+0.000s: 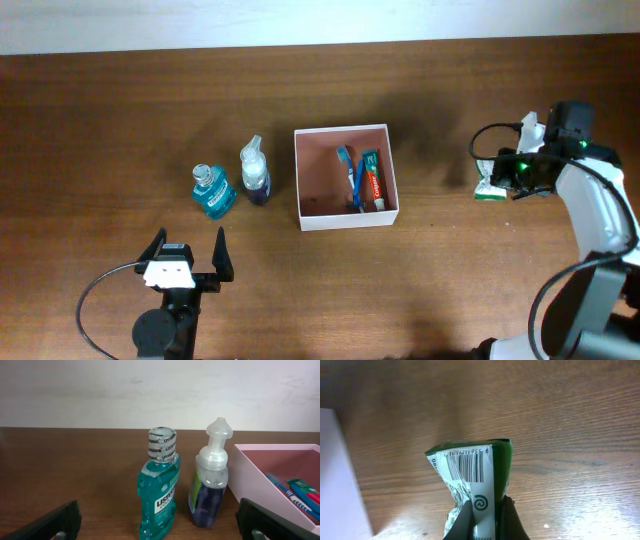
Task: Pack container
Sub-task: 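Close the right gripper on the wipes packet and lift it, then carry the wipes packet left into the box and release it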
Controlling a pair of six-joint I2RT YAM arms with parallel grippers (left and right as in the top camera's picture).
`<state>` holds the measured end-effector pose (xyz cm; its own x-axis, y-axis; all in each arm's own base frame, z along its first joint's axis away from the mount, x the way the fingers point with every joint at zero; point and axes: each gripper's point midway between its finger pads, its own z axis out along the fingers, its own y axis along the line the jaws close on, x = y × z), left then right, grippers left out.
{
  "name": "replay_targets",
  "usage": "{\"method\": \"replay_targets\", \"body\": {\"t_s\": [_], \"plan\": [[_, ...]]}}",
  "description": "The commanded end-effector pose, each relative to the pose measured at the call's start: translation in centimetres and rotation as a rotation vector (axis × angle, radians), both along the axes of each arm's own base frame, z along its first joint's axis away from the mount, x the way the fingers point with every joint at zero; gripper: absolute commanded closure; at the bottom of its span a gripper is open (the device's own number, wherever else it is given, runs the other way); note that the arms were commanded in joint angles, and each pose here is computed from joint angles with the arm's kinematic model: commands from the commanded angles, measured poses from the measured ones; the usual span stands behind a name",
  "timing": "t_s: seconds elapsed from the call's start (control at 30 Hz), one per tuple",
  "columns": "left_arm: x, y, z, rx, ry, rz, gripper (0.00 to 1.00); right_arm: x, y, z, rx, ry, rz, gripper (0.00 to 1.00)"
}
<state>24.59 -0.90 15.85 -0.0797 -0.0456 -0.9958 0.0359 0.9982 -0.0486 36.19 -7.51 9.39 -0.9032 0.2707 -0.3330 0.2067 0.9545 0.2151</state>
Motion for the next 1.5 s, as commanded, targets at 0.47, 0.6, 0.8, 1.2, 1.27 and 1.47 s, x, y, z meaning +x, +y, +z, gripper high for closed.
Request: {"method": "replay_targets", "body": {"t_s": [0.47, 0.6, 0.8, 1.2, 1.27, 1.47], "plan": [[0.0, -0.2, -0.2, 0.011, -0.001, -0.012, 0.01, 1.0, 12.1, 12.8, 0.030, -0.212, 0.268, 0.96], [0.0, -0.2, -0.2, 0.011, -0.001, -0.012, 0.01, 1.5, 15.9, 13.7, 0.052, -0.253, 0.311, 0.96], [0.0, -0.2, -0.2, 0.011, -0.001, -0.012, 0.01, 2.0, 19.6, 13.3, 0.024, -0.264, 0.315, 0.96], [0.0, -0.2, -0.2, 0.011, -0.001, -0.012, 0.01, 3.1, 25.2, 9.4, 0.004, -0.215, 0.296, 0.96], [0.0, -0.2, -0.2, 0.011, -0.001, -0.012, 0.01, 3.2, 25.7, 8.5, -0.004, -0.201, 0.302, 0.96], [0.0, -0.2, -0.2, 0.011, -0.001, -0.012, 0.01, 3.8, 26.0, 5.6, -0.026, -0.142, 0.257, 0.96]]}}
